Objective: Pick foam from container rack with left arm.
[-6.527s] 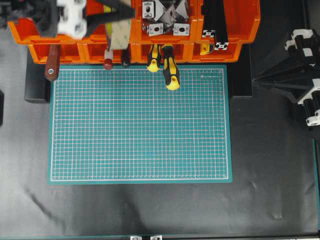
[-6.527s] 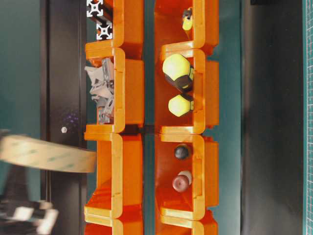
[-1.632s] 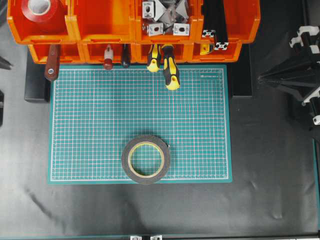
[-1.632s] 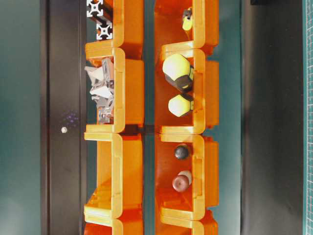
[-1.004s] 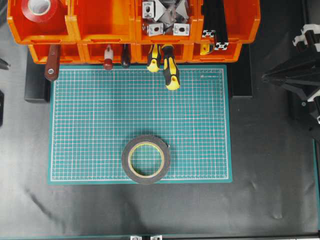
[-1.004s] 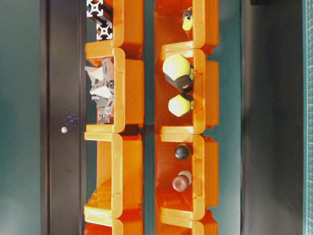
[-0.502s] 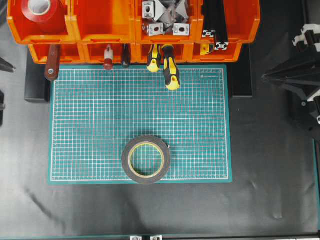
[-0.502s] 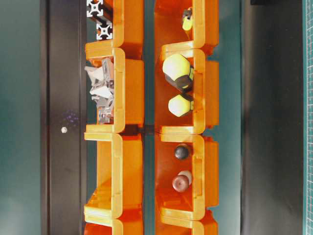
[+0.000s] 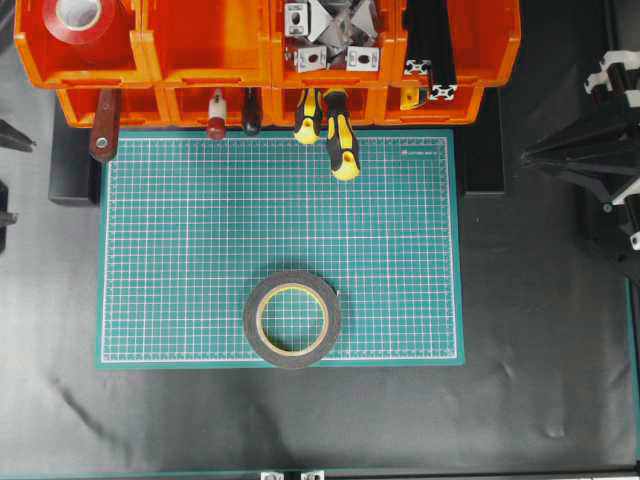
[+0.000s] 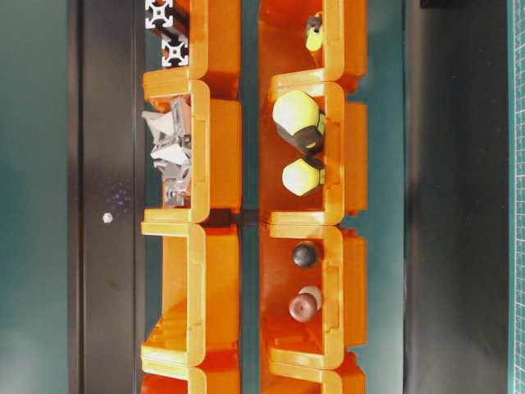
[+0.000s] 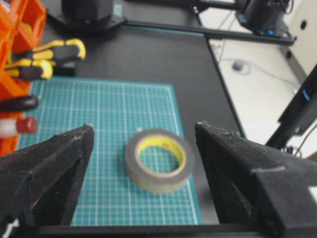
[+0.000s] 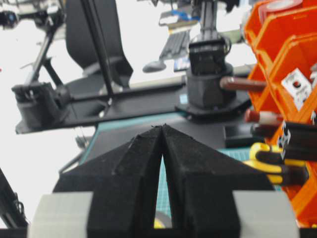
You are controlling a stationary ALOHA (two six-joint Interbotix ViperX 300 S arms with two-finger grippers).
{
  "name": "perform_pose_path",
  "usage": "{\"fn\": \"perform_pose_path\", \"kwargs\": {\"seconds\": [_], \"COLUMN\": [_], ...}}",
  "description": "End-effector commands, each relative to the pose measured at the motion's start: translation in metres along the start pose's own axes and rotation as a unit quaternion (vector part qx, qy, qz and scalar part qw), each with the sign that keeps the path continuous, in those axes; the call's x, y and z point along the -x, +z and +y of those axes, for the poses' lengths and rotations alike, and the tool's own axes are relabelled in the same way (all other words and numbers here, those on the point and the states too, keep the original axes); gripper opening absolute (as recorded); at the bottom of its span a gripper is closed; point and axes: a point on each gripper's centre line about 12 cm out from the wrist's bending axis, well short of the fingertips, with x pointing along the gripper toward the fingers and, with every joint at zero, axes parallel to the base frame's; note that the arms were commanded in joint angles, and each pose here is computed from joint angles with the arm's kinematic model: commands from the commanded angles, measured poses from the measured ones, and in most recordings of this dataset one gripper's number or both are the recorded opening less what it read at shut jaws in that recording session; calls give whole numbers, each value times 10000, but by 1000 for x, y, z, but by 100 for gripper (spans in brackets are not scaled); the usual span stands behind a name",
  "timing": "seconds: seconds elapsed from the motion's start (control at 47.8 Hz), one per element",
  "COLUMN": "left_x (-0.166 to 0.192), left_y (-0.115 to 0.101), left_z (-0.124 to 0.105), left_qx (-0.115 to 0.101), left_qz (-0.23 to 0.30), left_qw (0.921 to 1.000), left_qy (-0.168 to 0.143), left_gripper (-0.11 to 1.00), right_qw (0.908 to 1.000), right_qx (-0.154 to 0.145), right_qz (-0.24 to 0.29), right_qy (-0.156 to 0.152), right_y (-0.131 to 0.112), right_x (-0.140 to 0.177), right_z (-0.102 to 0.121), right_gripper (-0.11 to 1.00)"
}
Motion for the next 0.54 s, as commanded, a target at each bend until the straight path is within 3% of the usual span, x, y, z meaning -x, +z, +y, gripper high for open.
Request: {"fn": "perform_pose_path", "kwargs": {"seconds": [0.0,0.293,0.523], "left_x": [1,8,11], "left_y": [-1,8,5], "left_z": [0,-2,-1], "left_qx": [-8,-42,-35], "left_qz": [-52,-600,-653], "left_qw": [10000,9981,9978], "left_qy": [-14,-123,-135], "left_gripper": [79,79,79], "right_qw": [10000,9988,9990], "right_qx": [15,46,8], "right_qz": [3,482,444], "right_qy": [19,-48,-43], "right_y": [5,-8,-6], "right_x": [0,1,2], "right_z": [2,0,0], "right_gripper": [0,0,0]}}
